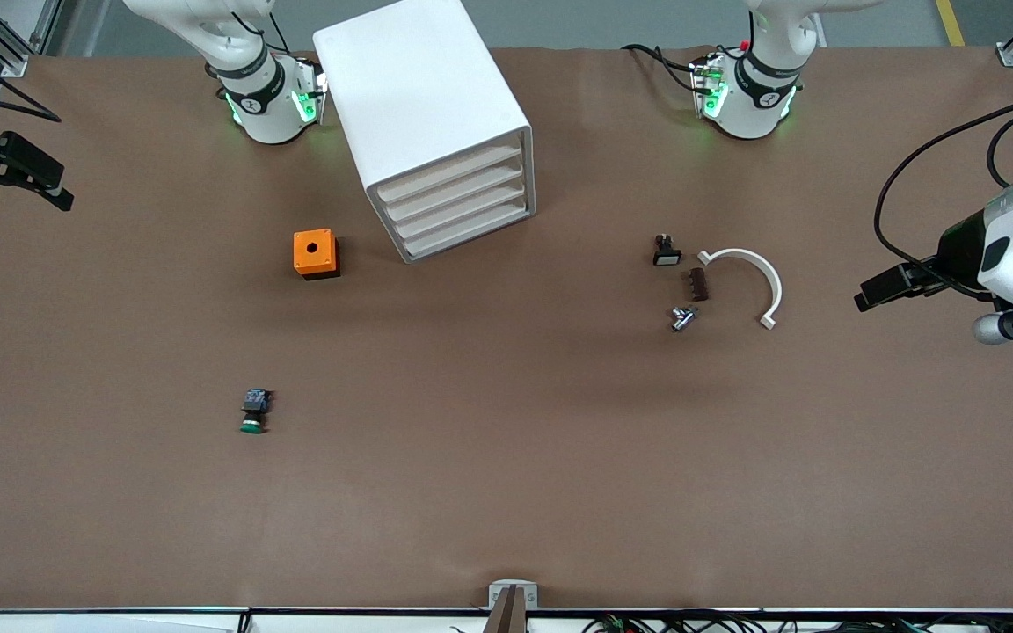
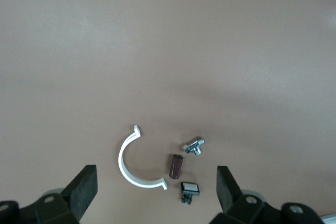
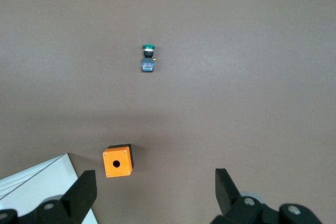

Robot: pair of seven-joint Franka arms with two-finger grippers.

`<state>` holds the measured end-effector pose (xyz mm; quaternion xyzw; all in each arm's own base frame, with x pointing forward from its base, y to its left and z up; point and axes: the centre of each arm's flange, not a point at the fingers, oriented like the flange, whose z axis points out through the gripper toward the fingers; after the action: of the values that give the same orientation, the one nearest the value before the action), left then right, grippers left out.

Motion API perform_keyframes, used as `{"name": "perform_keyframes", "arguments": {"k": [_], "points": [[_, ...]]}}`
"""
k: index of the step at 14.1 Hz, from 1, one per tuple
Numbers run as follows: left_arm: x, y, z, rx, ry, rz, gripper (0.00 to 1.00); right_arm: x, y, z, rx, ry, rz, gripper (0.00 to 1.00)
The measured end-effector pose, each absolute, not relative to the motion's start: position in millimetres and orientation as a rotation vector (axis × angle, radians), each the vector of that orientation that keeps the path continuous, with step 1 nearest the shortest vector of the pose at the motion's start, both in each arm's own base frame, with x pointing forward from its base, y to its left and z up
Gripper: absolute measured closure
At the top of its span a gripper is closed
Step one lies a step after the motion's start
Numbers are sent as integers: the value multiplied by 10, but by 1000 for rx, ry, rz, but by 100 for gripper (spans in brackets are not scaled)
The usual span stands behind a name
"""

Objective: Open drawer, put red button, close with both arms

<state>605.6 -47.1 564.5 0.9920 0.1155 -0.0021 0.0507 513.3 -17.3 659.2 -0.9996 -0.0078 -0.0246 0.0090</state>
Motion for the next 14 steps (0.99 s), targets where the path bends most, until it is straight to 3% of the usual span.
{"name": "perform_keyframes", "arguments": {"k": [4,14], "points": [[6044,-471,5649,3018,353,11,0,5131,-175,6590,-3125,-25,-74,0],[5508,-460,5734,3033,364,50,0,5105,-173,6567,-3124,-25,-35,0]]}}
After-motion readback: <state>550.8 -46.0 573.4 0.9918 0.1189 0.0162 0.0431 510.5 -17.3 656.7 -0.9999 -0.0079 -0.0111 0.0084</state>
